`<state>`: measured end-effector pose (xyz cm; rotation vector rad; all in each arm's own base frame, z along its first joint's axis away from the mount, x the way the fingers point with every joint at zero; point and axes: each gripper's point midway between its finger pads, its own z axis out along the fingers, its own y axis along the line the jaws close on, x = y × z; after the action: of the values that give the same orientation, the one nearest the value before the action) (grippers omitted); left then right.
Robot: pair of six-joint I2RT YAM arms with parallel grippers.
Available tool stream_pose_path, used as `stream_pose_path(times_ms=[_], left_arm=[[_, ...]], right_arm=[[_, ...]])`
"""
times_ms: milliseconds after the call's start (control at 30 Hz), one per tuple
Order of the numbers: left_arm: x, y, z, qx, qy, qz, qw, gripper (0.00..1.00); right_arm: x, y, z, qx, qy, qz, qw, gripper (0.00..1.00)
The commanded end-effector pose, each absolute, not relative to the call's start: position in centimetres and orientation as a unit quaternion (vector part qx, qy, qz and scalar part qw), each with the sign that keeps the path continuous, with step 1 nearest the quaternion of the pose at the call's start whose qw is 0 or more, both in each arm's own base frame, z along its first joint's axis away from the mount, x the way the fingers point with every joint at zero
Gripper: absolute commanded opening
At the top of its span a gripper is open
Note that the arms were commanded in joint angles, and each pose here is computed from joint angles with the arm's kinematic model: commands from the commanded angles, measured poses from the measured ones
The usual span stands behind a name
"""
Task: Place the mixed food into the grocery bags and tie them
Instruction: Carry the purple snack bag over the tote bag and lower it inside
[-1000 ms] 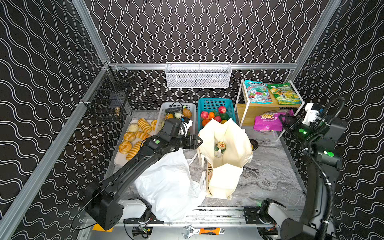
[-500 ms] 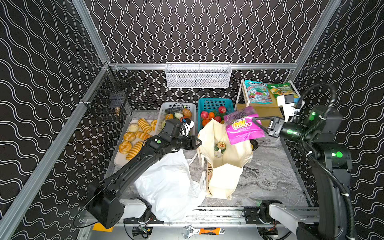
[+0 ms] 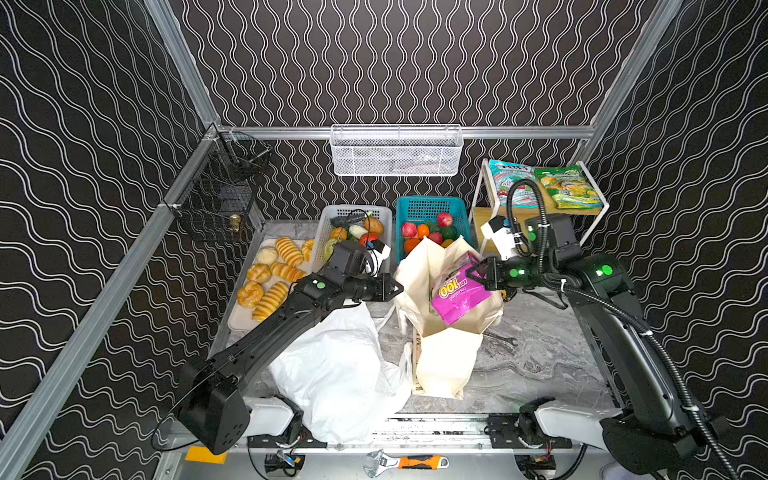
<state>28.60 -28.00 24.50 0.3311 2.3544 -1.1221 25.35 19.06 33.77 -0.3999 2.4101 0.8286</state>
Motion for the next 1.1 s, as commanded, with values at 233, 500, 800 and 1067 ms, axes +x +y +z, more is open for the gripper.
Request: stream_pose_path(times_ms=[233, 500, 800, 1067], left_arm=[[29.1, -28.7, 27.1, 0.125, 0.843, -0.443, 0.278, 0.0], [29.7, -28.5, 28.2, 0.099, 0.836, -0.451, 0.296, 0.0], [30.1, -28.5, 28.7, 0.079, 0.828, -0.464, 0.304, 0.0], [30.2, -28.4, 28.2, 0.072, 0.833, -0.459, 0.3, 0.0]], right_arm=[[22.6, 23.3, 28.3, -0.273, 0.915, 0.231, 0.186, 0.0], [19.9, 25.0, 26.6, -0.331, 0.908, 0.229, 0.117, 0.0], [18.1, 26.0, 25.0, -0.358, 0.893, 0.265, 0.07, 0.03], [17.4, 27.8, 25.1, -0.378, 0.865, 0.323, 0.075, 0.12]])
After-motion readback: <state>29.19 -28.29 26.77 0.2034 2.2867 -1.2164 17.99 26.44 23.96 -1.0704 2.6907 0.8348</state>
